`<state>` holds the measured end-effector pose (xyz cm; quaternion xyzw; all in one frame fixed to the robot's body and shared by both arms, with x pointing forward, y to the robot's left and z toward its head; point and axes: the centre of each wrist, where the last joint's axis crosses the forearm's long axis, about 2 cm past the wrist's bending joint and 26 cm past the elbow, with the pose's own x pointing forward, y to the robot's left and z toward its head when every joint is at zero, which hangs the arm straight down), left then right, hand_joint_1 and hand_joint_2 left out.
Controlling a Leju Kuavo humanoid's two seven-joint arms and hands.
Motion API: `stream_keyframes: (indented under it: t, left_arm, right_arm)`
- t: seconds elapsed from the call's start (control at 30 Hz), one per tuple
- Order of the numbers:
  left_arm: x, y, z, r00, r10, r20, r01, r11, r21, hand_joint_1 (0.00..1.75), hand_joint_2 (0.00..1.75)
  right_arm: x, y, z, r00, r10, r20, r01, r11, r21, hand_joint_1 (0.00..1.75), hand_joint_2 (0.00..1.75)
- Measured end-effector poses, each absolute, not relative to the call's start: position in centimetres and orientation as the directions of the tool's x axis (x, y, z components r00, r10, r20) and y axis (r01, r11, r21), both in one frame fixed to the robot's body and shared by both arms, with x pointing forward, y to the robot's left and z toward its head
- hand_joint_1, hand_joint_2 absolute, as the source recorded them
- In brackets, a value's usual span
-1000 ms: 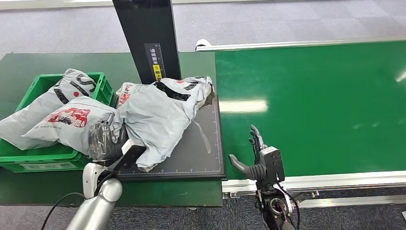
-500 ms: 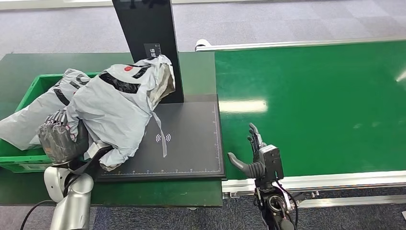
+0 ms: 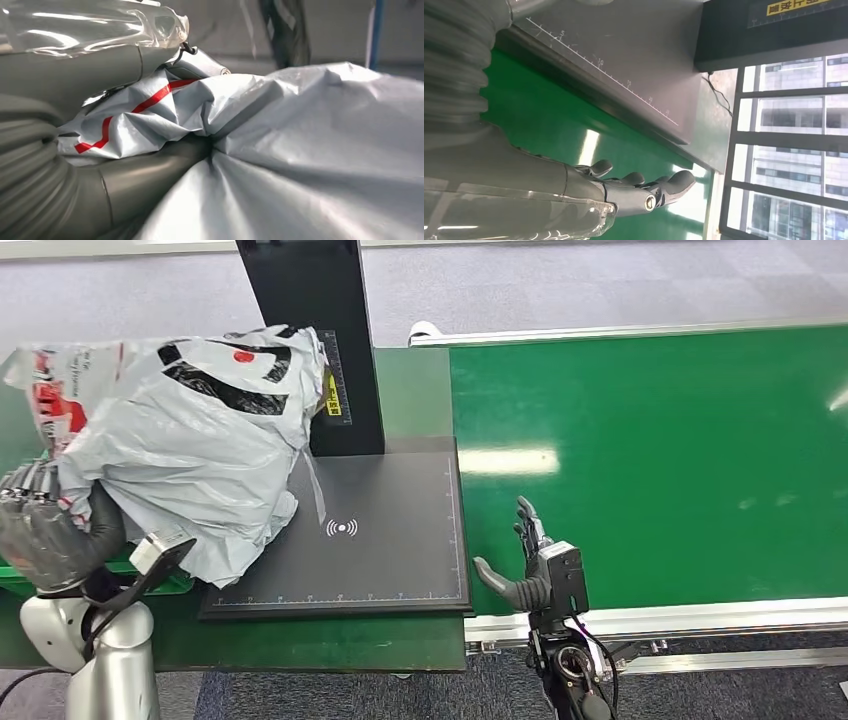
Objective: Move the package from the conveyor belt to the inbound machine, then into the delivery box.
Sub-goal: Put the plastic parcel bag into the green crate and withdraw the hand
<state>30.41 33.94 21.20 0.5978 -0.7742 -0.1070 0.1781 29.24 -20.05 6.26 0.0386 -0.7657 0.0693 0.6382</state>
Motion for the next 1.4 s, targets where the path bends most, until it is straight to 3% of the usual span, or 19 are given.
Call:
stream_keyframes:
  t: [0.07, 0.2, 0.23, 0.33, 0.37, 0.4, 0.47, 0.53, 0.63, 0.97, 1.17, 1.2, 1.3, 1.33, 1.4]
  left_arm:
    - [30.0, 34.5, 22.3, -0.193, -0.976, 0.105, -0.907, 0.218, 0.360, 1.46, 1.75]
    - [29.6, 35.3, 22.9, -0.136, -0.989, 0.056, -0.918, 0.147, 0.368, 1.44, 1.75]
    - [29.6, 35.5, 23.0, -0.120, -0.992, 0.044, -0.918, 0.128, 0.376, 1.29, 1.75]
    - [29.6, 36.2, 23.2, -0.059, -0.998, 0.000, -0.914, 0.055, 0.402, 0.32, 1.75]
    - [29.5, 36.5, 23.3, -0.040, -0.999, -0.014, -0.912, 0.031, 0.409, 0.44, 1.75]
    - [29.5, 36.7, 23.4, -0.024, -0.999, -0.027, -0.910, 0.010, 0.415, 0.71, 1.75]
    - [29.4, 37.1, 23.5, 0.003, -0.999, -0.051, -0.904, -0.024, 0.427, 1.46, 1.75]
    - [29.4, 37.4, 23.4, 0.023, -0.997, -0.073, -0.895, -0.053, 0.443, 1.68, 1.75]
    - [29.7, 37.6, 22.8, 0.071, -0.994, -0.081, -0.861, -0.102, 0.499, 1.75, 1.75]
    - [33.3, 37.5, 19.9, 0.304, -0.939, 0.159, -0.733, -0.124, 0.668, 1.75, 1.75]
    - [34.1, 37.6, 19.5, 0.324, -0.938, 0.123, -0.705, -0.152, 0.693, 1.75, 1.75]
    - [34.1, 37.7, 19.5, 0.325, -0.939, 0.115, -0.702, -0.158, 0.694, 1.62, 1.75]
    - [34.1, 38.0, 19.5, 0.323, -0.942, 0.094, -0.698, -0.170, 0.695, 0.45, 1.75]
    - [34.1, 38.1, 19.5, 0.319, -0.944, 0.085, -0.697, -0.173, 0.695, 0.13, 1.75]
    - [34.0, 38.3, 19.5, 0.304, -0.950, 0.064, -0.697, -0.176, 0.696, 0.04, 1.75]
  right_arm:
    - [29.3, -20.0, 6.2, -0.181, 0.027, 0.983, -0.147, 0.988, -0.054, 0.00, 1.75]
    - [29.2, -19.9, 6.0, -0.174, 0.027, 0.984, -0.139, 0.989, -0.052, 0.00, 1.75]
    - [29.2, -19.9, 6.0, -0.173, 0.027, 0.985, -0.136, 0.989, -0.051, 0.00, 1.75]
    - [29.0, -20.0, 5.9, -0.168, 0.027, 0.985, -0.133, 0.990, -0.050, 0.00, 1.75]
    - [28.9, -20.0, 5.8, -0.165, 0.027, 0.986, -0.133, 0.990, -0.050, 0.00, 1.75]
    - [28.8, -20.0, 5.7, -0.162, 0.028, 0.986, -0.134, 0.990, -0.050, 0.00, 1.75]
    - [28.7, -20.0, 5.6, -0.157, 0.028, 0.987, -0.133, 0.990, -0.050, 0.00, 1.75]
    - [28.6, -20.1, 5.5, -0.154, 0.031, 0.988, -0.130, 0.990, -0.051, 0.00, 1.75]
    - [28.4, -20.1, 5.4, -0.146, 0.036, 0.989, -0.121, 0.991, -0.054, 0.00, 1.75]
    - [27.8, -20.3, 5.4, -0.127, 0.047, 0.991, -0.124, 0.990, -0.063, 0.00, 1.75]
    - [27.7, -20.3, 5.4, -0.130, 0.053, 0.990, -0.137, 0.988, -0.070, 0.00, 1.75]
    - [27.7, -20.3, 5.4, -0.130, 0.053, 0.990, -0.139, 0.988, -0.071, 0.00, 1.75]
    - [27.7, -20.3, 5.4, -0.132, 0.054, 0.990, -0.142, 0.987, -0.072, 0.00, 1.75]
    - [27.7, -20.3, 5.4, -0.132, 0.055, 0.990, -0.142, 0.987, -0.073, 0.00, 1.75]
    - [27.7, -20.3, 5.4, -0.133, 0.057, 0.990, -0.144, 0.987, -0.076, 0.00, 1.75]
